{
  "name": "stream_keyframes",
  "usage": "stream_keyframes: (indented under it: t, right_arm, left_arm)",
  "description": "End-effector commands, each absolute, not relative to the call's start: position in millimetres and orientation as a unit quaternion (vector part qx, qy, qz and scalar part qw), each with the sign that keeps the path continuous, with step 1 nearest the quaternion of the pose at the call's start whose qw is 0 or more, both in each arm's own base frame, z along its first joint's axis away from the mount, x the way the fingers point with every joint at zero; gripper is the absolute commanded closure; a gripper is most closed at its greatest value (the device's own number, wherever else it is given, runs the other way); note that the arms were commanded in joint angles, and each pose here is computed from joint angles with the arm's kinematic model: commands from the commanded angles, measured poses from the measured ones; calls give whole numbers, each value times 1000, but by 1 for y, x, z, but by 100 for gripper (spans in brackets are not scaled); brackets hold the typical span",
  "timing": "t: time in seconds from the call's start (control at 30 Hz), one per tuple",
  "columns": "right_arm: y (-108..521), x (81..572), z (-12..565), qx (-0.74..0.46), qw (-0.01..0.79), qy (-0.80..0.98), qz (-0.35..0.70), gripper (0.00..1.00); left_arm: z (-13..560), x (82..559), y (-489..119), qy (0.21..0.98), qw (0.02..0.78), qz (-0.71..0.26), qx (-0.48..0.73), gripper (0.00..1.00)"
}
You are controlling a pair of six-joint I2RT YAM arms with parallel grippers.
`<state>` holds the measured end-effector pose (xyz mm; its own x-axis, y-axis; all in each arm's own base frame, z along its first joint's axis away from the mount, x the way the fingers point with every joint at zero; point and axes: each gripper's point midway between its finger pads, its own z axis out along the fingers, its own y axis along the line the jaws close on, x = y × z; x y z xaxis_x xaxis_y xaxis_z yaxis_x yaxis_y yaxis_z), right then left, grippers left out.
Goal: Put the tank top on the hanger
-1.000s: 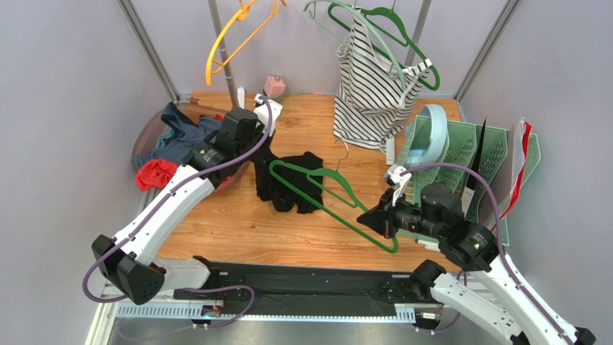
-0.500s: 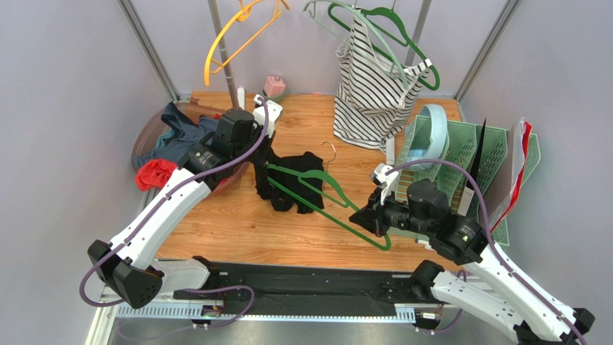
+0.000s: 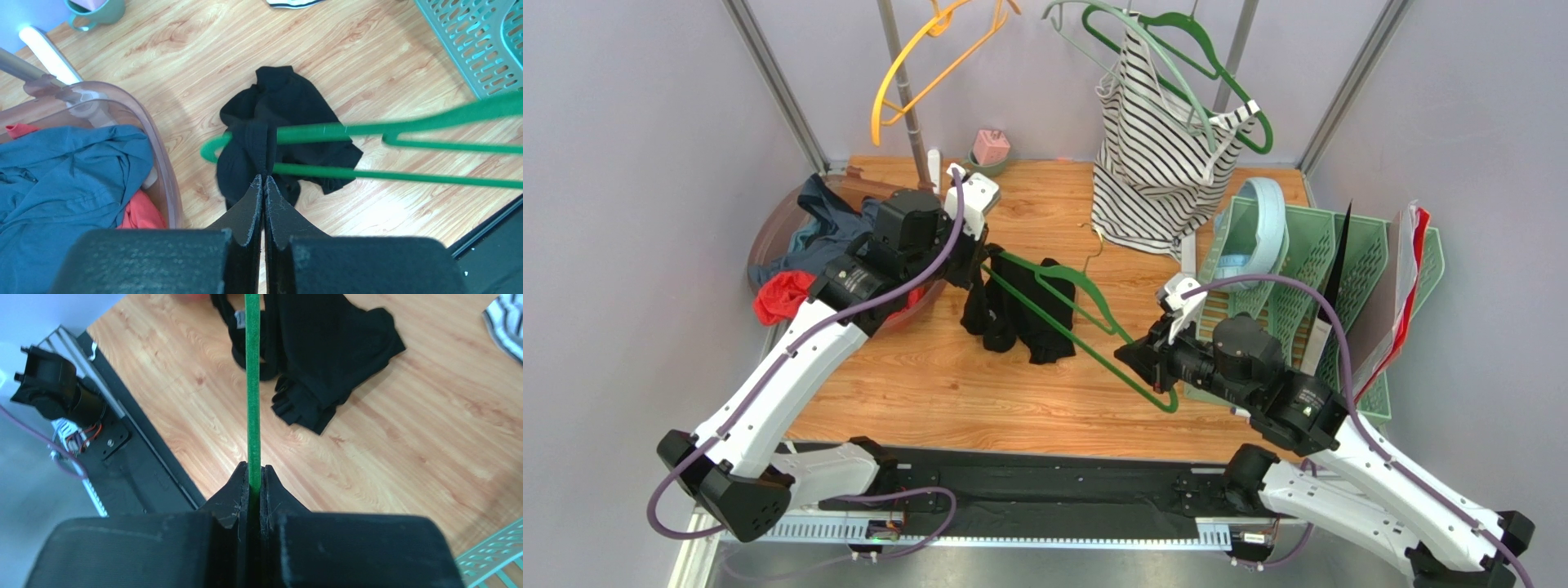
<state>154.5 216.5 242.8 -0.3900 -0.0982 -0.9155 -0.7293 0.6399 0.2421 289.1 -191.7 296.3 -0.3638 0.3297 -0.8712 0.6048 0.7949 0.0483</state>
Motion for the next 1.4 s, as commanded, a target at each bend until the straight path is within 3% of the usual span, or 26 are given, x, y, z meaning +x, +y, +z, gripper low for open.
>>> stream_keyframes:
  t: [0.0, 0.37, 0.93, 1.1, 1.2, 1.23, 1.33, 1.37]
  right_arm:
    - [206, 177, 280, -215, 560, 736, 314, 100]
    - [232, 167, 282, -245, 547, 711, 369, 100]
    - [235, 166, 274, -249, 537, 718, 368, 100]
    - [234, 164, 277, -248, 539, 715, 370, 100]
    - [230, 162, 281, -247, 543, 712, 370, 100]
    - [230, 161, 283, -249, 544, 710, 371, 100]
    - [231, 157, 283, -259, 537, 709, 376, 100]
    - [232, 155, 283, -265, 535, 708, 377, 100]
  left_arm:
    - [315, 285, -191, 797, 509, -161, 281, 100]
    - [334, 279, -217, 760, 526, -228, 307, 100]
    - [359, 238, -242, 676, 547, -339, 358, 100]
    - [343, 244, -237, 702, 532, -315, 355, 100]
    - [339, 249, -231, 713, 529, -292, 356, 55]
    - [341, 249, -229, 711, 534, -287, 356, 28]
    - [347, 249, -219, 705, 556, -265, 350, 7]
    - [348, 248, -216, 701, 562, -258, 356, 6]
